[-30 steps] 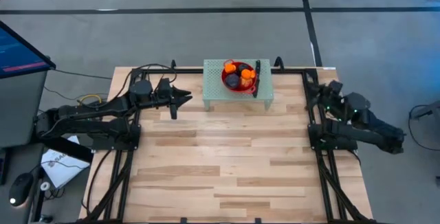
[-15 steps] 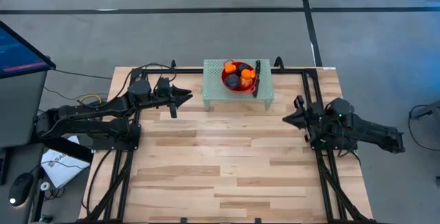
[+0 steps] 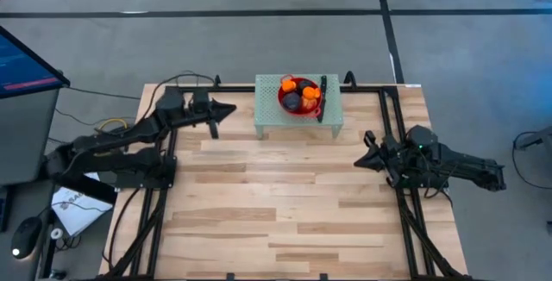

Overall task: Pick & Place Fruit
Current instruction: Return to Home Position

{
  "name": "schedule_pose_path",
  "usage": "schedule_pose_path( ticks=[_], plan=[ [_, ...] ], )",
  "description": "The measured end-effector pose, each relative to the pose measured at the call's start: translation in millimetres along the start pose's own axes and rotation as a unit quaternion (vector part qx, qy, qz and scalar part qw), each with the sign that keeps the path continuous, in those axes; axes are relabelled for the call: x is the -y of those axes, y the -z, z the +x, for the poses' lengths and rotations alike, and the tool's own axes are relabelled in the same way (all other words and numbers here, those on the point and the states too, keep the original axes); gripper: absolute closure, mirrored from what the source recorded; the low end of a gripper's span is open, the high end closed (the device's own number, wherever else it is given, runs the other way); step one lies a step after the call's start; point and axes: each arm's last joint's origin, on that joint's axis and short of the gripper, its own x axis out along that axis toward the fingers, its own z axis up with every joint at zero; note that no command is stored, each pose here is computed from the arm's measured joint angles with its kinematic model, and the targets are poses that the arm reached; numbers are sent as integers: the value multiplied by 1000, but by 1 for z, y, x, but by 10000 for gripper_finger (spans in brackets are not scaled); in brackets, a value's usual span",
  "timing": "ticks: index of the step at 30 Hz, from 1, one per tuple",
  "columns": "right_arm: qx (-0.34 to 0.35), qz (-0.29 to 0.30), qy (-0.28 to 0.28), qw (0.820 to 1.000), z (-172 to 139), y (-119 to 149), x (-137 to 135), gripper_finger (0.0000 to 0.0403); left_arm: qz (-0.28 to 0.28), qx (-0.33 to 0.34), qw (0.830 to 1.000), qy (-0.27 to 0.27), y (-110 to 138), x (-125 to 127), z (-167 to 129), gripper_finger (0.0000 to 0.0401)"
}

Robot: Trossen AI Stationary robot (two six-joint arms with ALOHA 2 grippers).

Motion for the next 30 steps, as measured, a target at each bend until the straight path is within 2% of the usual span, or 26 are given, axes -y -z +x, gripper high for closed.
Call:
schedule_pose_path(
  ticks=[2,5,8,14,19,23,26,30],
  plan=[
    [2,-1,3,1000,0,0,0,402,7,7,1000,19,-3,-13,-3,391],
    [4,3,9,1000,0,0,1,401,19,37,998,54,4,-25,-13,397],
    [9,23,39,999,0,0,3,401,14,62,997,48,20,-27,-28,400],
    [17,90,96,991,0,1,6,401,14,100,995,22,44,-11,-49,401],
    [16,102,97,990,0,2,6,401,27,132,991,9,61,1,-61,401],
    [16,102,97,990,0,2,7,401,45,120,992,4,76,7,-65,401],
    [16,102,97,990,0,2,7,401,72,121,990,23,77,13,-66,401],
    [16,102,97,990,0,2,7,401,73,110,990,51,79,19,-65,397]
  ],
)
